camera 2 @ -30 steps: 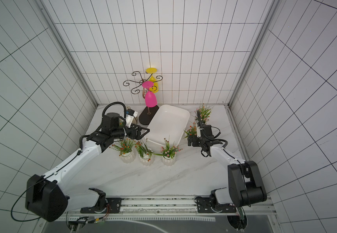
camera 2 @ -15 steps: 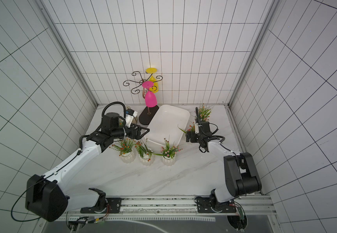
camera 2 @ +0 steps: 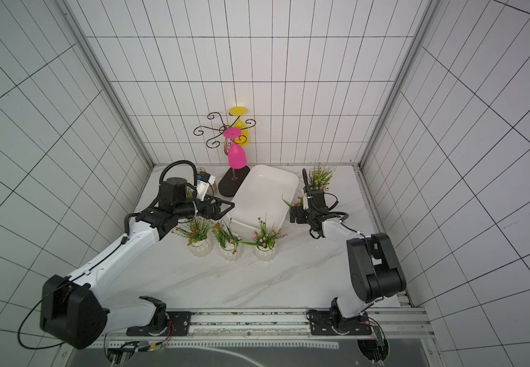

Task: Put the potted gypsophila into the storage box
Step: Pick up the baby's breath potted plant from the center of the board.

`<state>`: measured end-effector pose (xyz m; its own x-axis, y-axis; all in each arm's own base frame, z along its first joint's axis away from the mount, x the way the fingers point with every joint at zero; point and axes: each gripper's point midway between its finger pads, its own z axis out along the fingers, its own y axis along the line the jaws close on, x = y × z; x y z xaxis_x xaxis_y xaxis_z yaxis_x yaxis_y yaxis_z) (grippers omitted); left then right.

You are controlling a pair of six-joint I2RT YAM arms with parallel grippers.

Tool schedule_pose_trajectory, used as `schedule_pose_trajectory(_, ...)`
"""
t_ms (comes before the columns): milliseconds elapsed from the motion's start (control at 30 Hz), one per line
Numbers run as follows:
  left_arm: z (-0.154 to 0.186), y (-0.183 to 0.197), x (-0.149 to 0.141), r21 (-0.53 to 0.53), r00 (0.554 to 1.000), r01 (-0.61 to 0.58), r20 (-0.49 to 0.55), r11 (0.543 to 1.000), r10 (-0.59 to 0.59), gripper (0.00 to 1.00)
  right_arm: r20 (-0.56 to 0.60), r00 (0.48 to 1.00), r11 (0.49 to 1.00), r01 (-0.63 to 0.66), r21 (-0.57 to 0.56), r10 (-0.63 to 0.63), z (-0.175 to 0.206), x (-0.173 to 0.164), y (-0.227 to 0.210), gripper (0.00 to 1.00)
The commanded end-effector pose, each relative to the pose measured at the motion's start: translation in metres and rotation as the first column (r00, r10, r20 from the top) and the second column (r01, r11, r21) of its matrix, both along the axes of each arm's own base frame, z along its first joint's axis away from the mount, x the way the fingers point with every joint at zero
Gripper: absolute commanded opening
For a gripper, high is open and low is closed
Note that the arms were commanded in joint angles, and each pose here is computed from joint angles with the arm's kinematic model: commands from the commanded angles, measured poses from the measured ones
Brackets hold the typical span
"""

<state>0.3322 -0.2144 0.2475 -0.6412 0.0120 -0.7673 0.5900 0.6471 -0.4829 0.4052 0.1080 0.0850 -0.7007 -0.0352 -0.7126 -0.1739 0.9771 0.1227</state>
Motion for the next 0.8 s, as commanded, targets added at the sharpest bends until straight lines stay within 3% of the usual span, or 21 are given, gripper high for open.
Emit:
schedule_pose_trajectory(0, 0.0, 0.001, 0.001, -0.011, 1.0, 0.005, 0.008, 1.0, -0.005, 0.97, 0.101, 0.995, 1.0, -0.012, -0.016, 0.013, 0.034, 0.026, 0.009, 0.94)
schedule_pose_trajectory(300, 0.0, 0.003, 0.002, -0.019, 1.0, -0.004, 0.002, 1.0, 0.004, 0.96, 0.124, 0.992, 0.999, -0.036, -0.013, 0.037, 0.048, 0.025, 0.015, 0.83)
schedule_pose_trajectory(767, -0.001, 0.005, 0.004, -0.031, 1.0, -0.009, -0.007, 0.999, 0.008, 0.96, 0.172, 0.985, 0.999, -0.033, -0.008, 0.034, 0.085, 0.02, 0.013, 0.8)
